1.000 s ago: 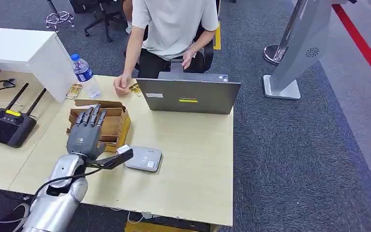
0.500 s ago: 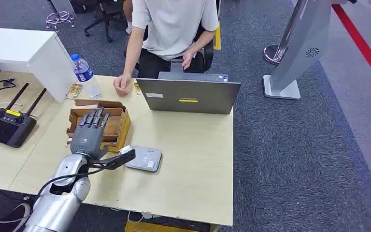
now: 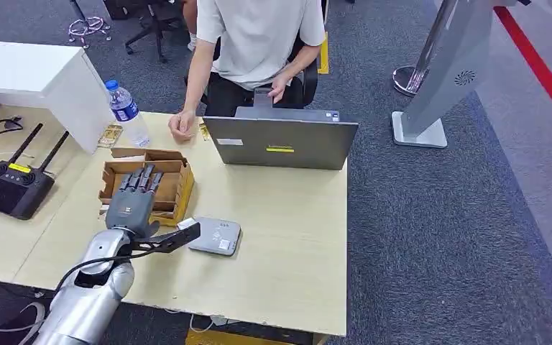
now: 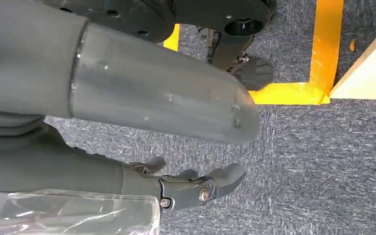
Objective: Pass the card to the sensor for recognition and then transmit it.
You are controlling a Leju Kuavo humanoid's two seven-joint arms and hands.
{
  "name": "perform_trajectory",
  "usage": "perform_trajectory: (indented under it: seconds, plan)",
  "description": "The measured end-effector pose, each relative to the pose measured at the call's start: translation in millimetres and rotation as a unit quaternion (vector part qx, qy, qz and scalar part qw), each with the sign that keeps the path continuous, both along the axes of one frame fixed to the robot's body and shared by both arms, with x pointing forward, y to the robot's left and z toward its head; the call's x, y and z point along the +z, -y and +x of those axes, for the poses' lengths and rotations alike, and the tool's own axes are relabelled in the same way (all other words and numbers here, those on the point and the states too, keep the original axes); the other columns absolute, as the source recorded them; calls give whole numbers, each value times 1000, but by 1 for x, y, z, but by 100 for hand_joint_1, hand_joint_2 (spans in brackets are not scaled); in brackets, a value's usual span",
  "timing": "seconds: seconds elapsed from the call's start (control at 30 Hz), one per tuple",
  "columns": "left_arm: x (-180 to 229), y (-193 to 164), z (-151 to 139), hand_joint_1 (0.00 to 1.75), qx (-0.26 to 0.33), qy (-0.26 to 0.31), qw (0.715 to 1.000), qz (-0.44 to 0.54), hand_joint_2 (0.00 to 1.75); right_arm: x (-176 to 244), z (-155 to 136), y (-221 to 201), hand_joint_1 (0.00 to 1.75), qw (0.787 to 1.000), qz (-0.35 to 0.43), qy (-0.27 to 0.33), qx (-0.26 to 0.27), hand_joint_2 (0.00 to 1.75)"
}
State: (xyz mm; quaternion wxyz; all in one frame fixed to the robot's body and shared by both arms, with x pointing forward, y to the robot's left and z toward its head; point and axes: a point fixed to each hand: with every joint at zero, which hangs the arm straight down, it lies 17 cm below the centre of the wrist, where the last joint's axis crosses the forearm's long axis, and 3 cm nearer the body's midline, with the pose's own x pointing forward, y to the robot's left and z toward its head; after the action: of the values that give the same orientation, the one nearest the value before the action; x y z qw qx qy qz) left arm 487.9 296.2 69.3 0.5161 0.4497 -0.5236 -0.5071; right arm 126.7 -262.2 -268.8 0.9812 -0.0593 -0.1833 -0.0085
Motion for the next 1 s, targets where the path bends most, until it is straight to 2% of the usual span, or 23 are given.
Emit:
perform_trajectory:
  seconds: [0.03,0.07,1.0]
  plan:
    - [0,0,0,9,0,0,1000,0,175,0,0,0,0,1000,0,0,0,0]
    - [0,0,0,175,0,0,1000,0,175,0,0,0,0,1000,0,0,0,0]
    - [-6,-1,-4,175,-10,-15,999,-28,175,0,-1,0,0,1000,-2,-3,9,0]
